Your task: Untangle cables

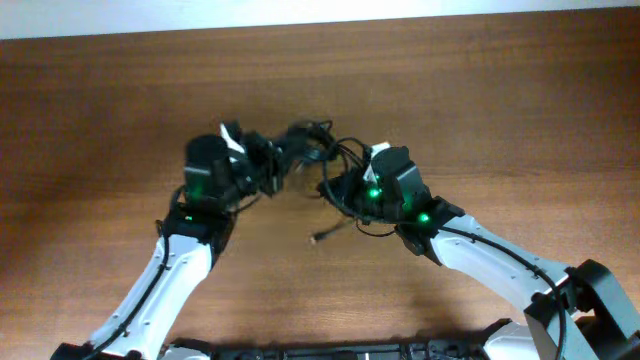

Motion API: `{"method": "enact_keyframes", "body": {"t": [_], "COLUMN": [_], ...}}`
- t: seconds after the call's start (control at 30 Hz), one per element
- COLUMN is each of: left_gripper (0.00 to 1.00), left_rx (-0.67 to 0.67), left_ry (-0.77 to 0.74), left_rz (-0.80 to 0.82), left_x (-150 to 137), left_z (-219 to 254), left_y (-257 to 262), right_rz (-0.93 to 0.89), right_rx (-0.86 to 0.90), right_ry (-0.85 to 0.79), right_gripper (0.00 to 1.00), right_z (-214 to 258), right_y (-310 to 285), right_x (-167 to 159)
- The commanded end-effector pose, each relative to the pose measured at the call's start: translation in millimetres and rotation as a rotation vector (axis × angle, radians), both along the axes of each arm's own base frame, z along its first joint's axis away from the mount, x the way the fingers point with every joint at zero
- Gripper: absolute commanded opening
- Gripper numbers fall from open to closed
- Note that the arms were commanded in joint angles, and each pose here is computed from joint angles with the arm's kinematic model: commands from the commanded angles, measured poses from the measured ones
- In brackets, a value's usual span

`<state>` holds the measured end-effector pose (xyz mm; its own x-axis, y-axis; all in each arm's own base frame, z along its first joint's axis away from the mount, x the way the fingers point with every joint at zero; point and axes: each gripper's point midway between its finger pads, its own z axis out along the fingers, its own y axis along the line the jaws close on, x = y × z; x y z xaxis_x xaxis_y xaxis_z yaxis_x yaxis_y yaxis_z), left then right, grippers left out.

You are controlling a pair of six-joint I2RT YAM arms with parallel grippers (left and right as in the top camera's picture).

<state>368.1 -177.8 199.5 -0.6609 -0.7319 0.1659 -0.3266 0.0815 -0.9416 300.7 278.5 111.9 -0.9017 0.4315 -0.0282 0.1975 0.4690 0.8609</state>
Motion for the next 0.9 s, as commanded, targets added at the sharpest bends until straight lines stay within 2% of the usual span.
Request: {"method": "enact_keyframes", "body": {"t": [0.0,0.23,0.33,0.47,0.53,0.57,0.7,0.77,0.8,0.83,0.87], "left_gripper": [0.00,0.00,0.00,0.00,0.00,0.00,0.00,0.00,0.00,0.00,0.00], "left_rx": [0.125,0.136,0.145,0.152,0.154,0.155,0.107,0.025,-0.023,-0.063,-0.112], "left_ry": [-0.382,-0.405,-0.406,-0.396,-0.383,-0.373,-0.135,0.121,0.213,0.268,0.308], "left_rz": [-0.003,0.011,0.031,0.034,0.034,0.033,0.073,0.167,0.196,0.214,0.216], "left_x": [18.5,21.0,23.3,23.6,23.4,23.1,17.8,10.0,5.5,3.2,1.2], "left_z": [57.1,60.3,60.1,57.4,54.4,52.3,15.9,-16.5,-25.3,-28.6,-27.9], "left_y": [16.8,20.4,23.3,24.0,24.2,24.3,29.1,37.5,38.2,37.7,34.5], "right_rz": [0.290,0.464,0.498,0.468,0.432,0.424,0.456,0.581,0.628,0.674,0.700], "right_rx": [-0.039,-0.313,-0.535,-0.615,-0.611,-0.603,-0.401,-0.191,-0.138,-0.131,-0.125], "right_ry": [-0.134,-0.036,0.091,0.105,0.109,0.114,0.059,-0.102,-0.184,-0.273,-0.324], "right_gripper": [0.04,0.04,0.05,0.23,0.31,0.31,0.35,0.37,0.38,0.45,0.47], "right_z": [2.7,-55.6,-87.0,-92.5,-86.1,-82.2,-27.8,14.8,27.4,33.1,37.0], "right_y": [10.0,-29.4,-71.8,-85.7,-90.3,-91.2,-61.5,-24.0,-11.5,-1.2,6.9], "right_x": [-33.8,-79.1,-104.7,-101.6,-90.8,-88.1,-75.3,-77.3,-78.1,-78.8,-80.5]}}
